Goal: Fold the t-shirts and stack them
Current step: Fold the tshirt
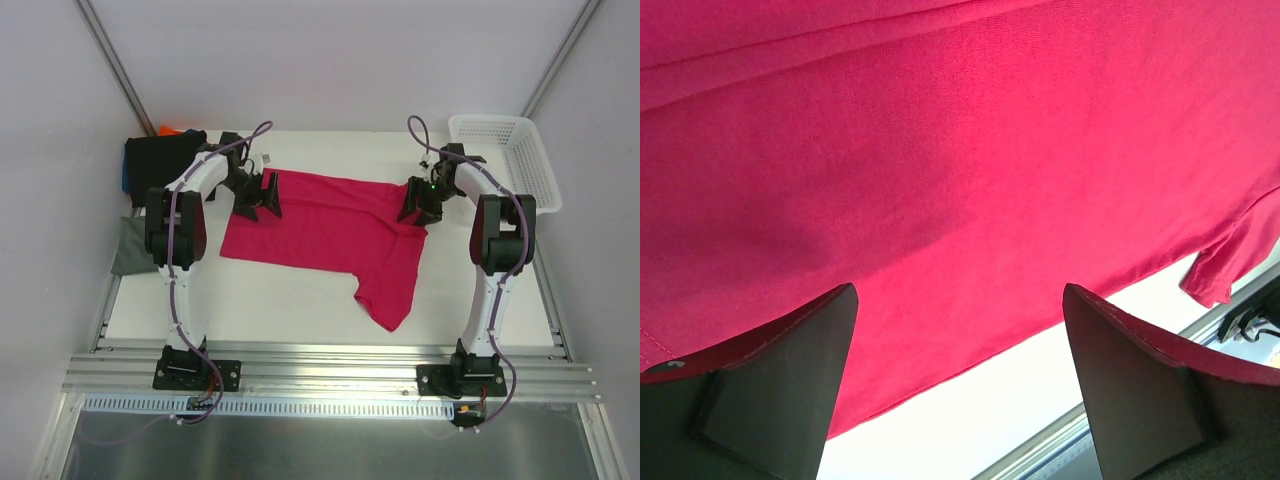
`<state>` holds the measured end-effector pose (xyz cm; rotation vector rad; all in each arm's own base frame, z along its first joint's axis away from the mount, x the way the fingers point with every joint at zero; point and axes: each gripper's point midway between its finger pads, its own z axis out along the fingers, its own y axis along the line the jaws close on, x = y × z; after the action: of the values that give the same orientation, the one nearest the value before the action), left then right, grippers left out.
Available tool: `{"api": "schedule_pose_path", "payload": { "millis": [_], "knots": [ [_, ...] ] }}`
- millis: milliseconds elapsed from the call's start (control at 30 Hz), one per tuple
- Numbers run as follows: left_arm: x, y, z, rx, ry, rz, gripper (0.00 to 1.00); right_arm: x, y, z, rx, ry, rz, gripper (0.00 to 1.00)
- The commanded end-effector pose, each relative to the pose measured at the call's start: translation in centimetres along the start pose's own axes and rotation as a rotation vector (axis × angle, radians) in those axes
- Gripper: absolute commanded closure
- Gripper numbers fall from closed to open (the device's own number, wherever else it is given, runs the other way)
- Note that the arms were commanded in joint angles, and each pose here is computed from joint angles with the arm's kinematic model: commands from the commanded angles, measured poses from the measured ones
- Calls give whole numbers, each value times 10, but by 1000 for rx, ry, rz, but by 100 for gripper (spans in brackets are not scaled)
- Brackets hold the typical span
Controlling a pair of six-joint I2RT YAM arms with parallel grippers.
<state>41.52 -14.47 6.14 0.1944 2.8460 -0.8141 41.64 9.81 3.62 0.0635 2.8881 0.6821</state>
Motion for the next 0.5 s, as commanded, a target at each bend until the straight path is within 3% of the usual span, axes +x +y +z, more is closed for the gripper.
{"api": "schedule_pose_path", "payload": {
  "millis": [0,167,467],
  "knots": [
    [3,-4,1,8,20,-25,16,-15,22,-16,-71,-37,5,40],
    [4,-1,5,-4,29,-30,16,-18,23,-19,-73,-50,24,40],
    [18,3,4,-44,49,-30,16,-32,-19,-15,12,-60,26,40]
  ]
}}
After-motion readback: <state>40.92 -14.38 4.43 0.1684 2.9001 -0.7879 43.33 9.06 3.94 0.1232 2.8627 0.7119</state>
